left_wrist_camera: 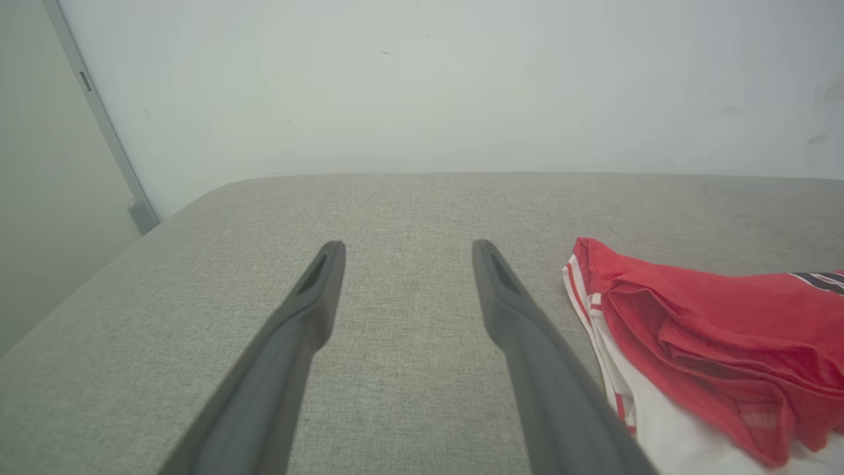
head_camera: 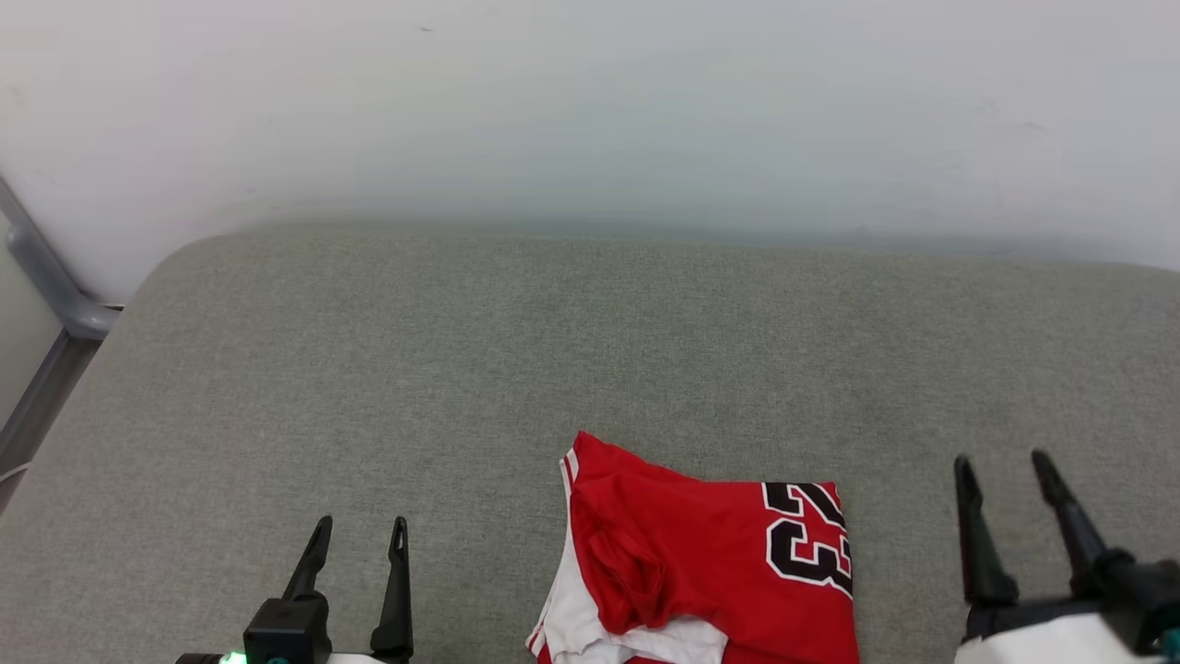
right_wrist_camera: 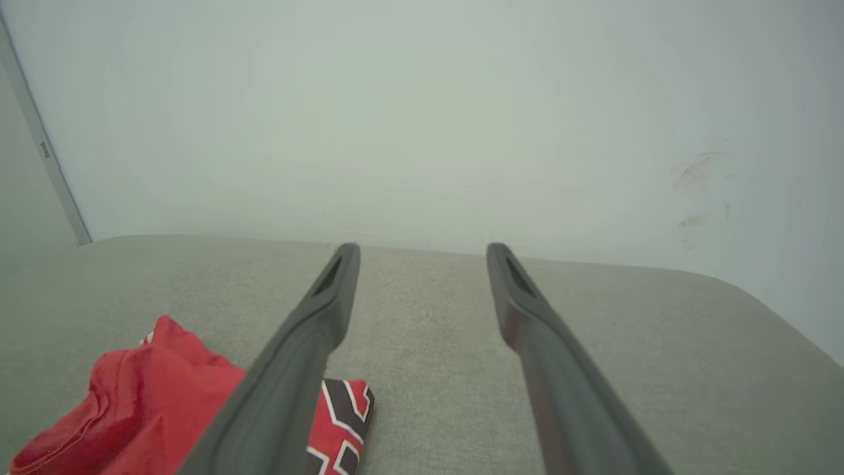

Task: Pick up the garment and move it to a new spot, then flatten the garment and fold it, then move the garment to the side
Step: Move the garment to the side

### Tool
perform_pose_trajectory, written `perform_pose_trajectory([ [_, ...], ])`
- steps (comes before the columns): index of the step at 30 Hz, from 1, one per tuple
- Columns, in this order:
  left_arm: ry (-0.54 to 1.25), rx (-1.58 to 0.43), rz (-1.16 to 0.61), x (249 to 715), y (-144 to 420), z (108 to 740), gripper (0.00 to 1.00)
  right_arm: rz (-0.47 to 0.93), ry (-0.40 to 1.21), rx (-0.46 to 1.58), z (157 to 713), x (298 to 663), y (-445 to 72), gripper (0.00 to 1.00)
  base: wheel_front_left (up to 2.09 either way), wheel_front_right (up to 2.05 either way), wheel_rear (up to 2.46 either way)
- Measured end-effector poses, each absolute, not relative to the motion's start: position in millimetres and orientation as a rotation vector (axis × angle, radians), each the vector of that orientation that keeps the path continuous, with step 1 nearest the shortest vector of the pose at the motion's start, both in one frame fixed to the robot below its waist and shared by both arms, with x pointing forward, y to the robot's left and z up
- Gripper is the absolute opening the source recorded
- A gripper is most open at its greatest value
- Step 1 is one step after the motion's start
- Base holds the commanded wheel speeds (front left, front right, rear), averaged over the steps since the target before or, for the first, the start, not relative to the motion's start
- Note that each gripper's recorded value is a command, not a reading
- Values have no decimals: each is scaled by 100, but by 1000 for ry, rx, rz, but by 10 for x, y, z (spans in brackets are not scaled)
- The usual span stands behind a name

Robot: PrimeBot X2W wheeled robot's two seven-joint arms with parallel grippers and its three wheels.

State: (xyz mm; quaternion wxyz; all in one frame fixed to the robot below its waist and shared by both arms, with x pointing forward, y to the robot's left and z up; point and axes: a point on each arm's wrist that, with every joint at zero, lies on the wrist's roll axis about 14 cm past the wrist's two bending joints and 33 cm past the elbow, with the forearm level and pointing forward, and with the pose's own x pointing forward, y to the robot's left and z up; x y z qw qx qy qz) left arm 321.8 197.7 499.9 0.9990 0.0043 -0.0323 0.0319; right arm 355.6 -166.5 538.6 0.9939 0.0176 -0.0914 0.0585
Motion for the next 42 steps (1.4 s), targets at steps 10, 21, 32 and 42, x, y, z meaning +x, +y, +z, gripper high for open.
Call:
perform_pose_trajectory([
  [10,-55,4,68,3199,1978,4968,100,162,-257,-24,5952,4053,-1825,100,0,0,0],
  [21,-42,-2,76,3220,1985,4935,100,392,393,36,5200,4203,-1596,100,0,0,0],
  [32,-21,-10,82,3327,1988,4882,100,522,879,107,4343,3828,-1372,100,0,0,0],
  [42,13,-9,99,3441,2050,4788,100,566,1016,208,3821,3774,-1022,100,0,0,0],
])
